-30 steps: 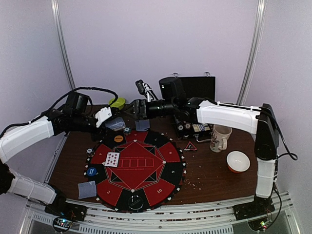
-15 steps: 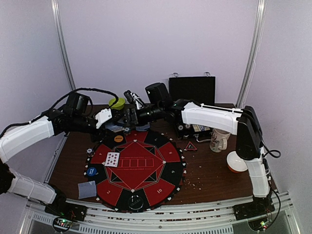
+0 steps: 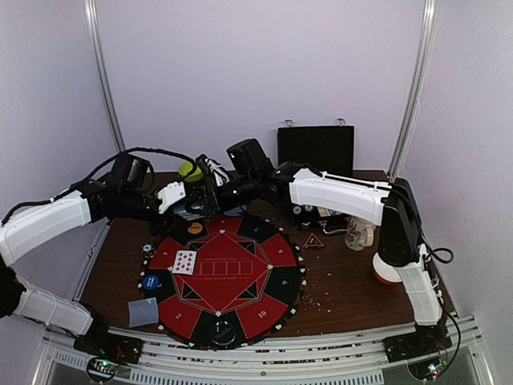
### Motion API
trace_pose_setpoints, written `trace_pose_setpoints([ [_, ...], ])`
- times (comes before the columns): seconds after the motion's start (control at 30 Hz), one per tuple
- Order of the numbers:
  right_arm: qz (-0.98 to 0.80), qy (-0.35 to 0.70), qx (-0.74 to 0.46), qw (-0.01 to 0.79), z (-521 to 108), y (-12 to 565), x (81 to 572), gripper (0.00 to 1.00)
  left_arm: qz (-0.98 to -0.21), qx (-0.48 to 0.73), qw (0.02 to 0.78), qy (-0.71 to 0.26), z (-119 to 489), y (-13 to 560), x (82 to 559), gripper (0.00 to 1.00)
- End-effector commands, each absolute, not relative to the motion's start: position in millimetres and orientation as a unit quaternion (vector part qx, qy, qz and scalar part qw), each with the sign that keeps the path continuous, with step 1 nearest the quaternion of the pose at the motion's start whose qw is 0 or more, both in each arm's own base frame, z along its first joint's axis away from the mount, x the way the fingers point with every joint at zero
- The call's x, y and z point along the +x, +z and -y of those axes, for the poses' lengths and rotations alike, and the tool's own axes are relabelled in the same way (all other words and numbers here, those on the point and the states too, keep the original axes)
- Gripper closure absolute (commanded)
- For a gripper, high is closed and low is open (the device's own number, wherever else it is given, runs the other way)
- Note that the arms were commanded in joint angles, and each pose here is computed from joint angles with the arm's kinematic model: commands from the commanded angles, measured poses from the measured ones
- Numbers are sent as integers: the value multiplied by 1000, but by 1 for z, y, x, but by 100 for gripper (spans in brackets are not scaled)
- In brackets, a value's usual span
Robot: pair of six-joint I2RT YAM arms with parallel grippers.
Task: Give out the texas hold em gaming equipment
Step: Pick up the poker card from the face-down deck piles.
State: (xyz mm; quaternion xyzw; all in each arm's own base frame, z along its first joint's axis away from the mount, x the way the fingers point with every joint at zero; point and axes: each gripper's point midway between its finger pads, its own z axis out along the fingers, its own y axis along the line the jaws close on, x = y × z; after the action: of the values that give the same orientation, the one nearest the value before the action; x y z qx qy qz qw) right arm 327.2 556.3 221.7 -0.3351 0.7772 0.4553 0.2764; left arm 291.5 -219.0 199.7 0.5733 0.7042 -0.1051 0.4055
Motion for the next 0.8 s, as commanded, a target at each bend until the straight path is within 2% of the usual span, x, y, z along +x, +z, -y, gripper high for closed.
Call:
trace_pose_setpoints([
  [0.0,-803,396,-332,297,-534,219,337,50,-689,575,429,-103,223,212,295,63],
  [0.2,-813,365,-337,304,-519,224,338,57,-690,573,432,-97,222,212,296,63],
  [0.4,-804,380,-345,302,-516,237,329,65,-691,572,431,-96,222,212,296,63],
  [0.57,-788,414,-355,285,-522,248,317,82,-694,571,429,-94,221,211,298,63],
  [0.7,-786,419,-353,288,-519,257,316,99,-696,568,429,-89,220,210,299,63],
  [0.77,-789,412,-350,292,-514,259,318,100,-697,568,429,-88,219,210,300,63],
])
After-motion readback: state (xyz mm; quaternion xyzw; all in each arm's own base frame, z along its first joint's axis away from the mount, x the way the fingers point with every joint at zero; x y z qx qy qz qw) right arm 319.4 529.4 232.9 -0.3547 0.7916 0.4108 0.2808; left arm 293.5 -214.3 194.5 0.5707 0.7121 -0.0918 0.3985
